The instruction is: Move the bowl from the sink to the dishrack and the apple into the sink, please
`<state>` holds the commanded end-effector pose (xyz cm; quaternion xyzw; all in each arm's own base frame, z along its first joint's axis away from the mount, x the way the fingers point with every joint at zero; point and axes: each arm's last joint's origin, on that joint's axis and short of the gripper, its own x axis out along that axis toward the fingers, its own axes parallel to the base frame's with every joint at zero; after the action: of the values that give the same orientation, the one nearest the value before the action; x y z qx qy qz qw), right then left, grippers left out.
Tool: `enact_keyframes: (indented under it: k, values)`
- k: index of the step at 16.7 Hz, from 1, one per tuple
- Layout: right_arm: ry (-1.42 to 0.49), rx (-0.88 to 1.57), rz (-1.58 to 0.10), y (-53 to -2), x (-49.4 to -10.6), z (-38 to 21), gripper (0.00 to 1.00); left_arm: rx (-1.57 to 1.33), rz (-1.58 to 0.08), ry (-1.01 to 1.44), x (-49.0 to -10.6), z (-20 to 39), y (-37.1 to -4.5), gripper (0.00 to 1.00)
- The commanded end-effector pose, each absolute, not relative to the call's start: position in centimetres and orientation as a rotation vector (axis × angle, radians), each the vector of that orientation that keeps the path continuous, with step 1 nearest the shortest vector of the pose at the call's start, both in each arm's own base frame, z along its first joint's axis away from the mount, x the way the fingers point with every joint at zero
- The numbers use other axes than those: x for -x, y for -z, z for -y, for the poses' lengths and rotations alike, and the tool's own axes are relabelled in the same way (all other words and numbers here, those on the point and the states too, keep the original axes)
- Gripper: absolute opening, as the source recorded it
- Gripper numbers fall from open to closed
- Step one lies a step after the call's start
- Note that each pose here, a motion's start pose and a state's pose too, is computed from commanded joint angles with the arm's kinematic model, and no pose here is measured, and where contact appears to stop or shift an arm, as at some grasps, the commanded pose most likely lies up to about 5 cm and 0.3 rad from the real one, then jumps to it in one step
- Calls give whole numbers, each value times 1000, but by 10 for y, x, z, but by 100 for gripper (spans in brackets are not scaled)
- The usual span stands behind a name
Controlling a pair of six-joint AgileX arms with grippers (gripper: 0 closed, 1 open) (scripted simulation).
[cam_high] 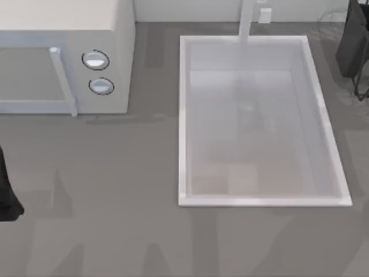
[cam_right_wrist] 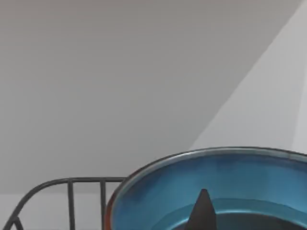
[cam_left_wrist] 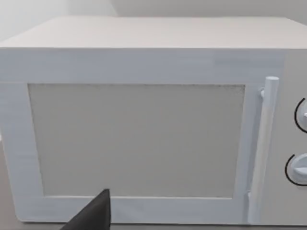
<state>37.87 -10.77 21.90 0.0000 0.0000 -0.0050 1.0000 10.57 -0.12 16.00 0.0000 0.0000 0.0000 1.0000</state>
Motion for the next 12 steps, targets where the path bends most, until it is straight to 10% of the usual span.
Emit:
enact_keyframes:
  k: [4, 12]
  values:
    - [10, 0, 0, -219, -379, 108, 98, 0, 0, 0, -106, 1, -160, 100]
    - [10, 0, 0, -219, -379, 108, 100, 0, 0, 0, -106, 1, -160, 100]
